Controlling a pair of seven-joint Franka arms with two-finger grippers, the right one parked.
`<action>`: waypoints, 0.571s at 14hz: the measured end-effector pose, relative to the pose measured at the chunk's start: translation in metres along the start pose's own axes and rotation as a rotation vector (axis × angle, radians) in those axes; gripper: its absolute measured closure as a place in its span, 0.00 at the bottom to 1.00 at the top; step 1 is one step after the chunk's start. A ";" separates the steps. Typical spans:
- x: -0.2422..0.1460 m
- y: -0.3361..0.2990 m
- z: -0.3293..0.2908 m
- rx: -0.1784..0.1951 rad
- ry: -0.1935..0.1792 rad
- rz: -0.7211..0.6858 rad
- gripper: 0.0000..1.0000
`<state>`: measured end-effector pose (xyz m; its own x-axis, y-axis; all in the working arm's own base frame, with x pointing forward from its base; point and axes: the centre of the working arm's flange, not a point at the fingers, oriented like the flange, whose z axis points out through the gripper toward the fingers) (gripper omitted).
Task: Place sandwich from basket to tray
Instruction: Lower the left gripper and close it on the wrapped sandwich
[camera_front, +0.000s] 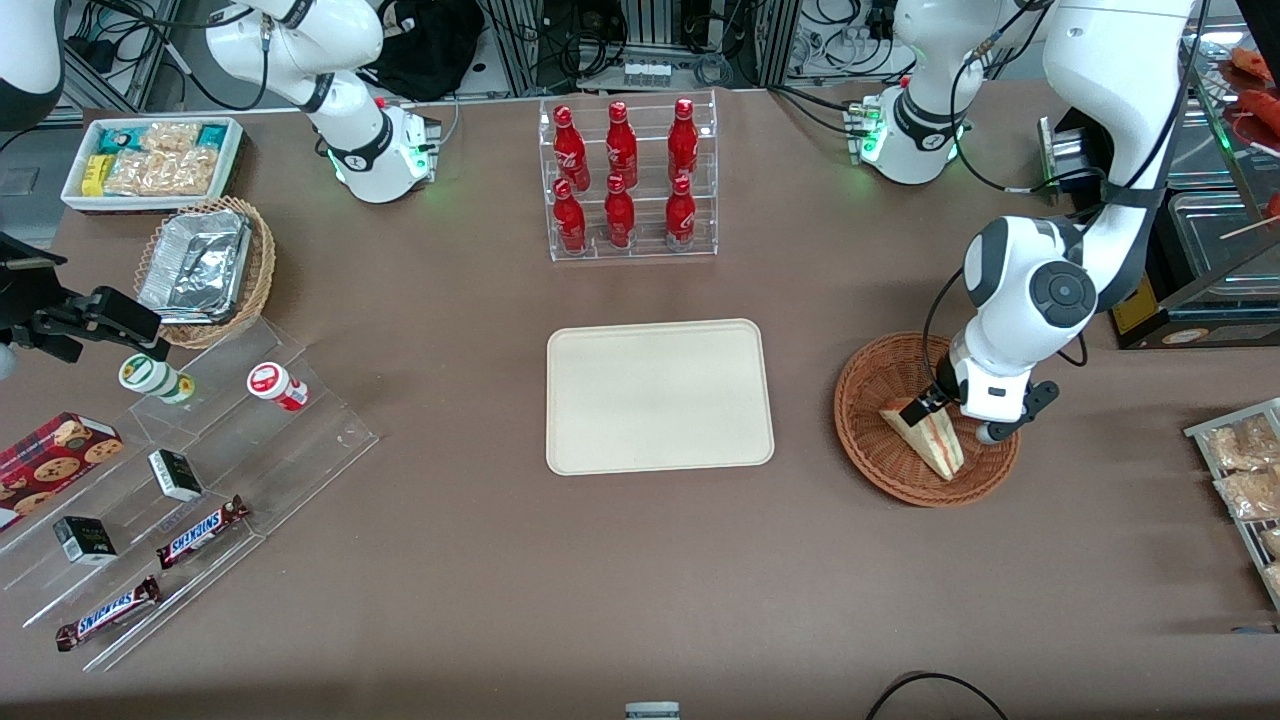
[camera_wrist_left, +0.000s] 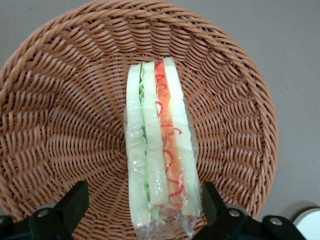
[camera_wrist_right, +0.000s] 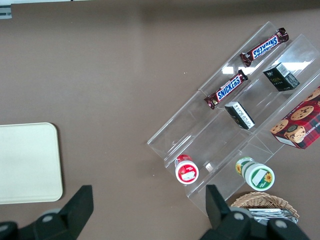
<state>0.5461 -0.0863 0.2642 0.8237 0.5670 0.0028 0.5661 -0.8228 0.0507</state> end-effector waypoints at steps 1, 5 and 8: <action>0.000 0.000 0.002 -0.001 0.000 0.000 0.00; 0.004 0.004 0.004 -0.006 0.001 -0.001 0.30; 0.007 0.013 0.001 -0.018 0.007 0.006 0.59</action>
<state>0.5597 -0.0929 0.2634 0.8268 0.5625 0.0106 0.5606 -0.8253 0.0688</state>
